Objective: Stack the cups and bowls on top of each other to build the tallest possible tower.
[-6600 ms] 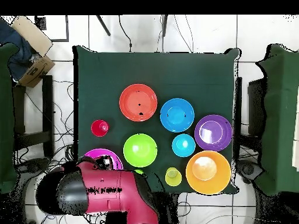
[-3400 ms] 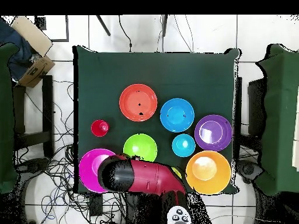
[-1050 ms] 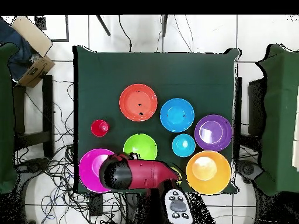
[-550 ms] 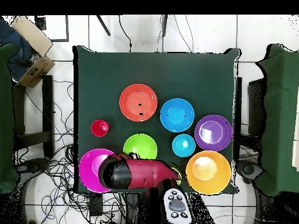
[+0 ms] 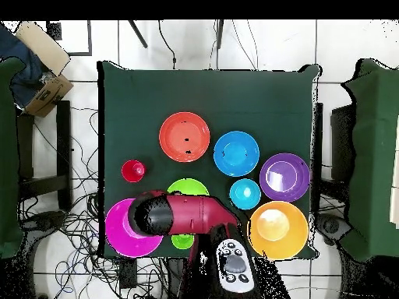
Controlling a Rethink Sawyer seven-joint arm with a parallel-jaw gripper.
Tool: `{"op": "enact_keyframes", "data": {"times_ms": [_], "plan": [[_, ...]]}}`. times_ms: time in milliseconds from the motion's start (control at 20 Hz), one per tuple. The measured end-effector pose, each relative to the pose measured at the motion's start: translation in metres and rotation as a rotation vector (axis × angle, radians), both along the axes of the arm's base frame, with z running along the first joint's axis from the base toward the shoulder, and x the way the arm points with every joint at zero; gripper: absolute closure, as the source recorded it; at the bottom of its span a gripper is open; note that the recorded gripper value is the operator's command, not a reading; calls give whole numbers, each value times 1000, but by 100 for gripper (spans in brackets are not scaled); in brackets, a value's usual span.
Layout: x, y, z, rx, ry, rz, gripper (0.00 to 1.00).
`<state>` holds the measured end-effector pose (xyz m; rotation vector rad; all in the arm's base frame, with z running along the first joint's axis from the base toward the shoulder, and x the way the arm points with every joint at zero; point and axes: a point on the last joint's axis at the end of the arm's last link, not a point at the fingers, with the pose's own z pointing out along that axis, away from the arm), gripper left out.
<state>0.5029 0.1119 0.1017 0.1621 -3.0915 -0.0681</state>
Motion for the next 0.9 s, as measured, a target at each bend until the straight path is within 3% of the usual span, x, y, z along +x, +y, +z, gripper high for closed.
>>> {"op": "enact_keyframes", "data": {"times_ms": [450,900], "plan": [[23,0,17,14,0,4,0],[36,-4,29,26,-33,-2,0]]}}
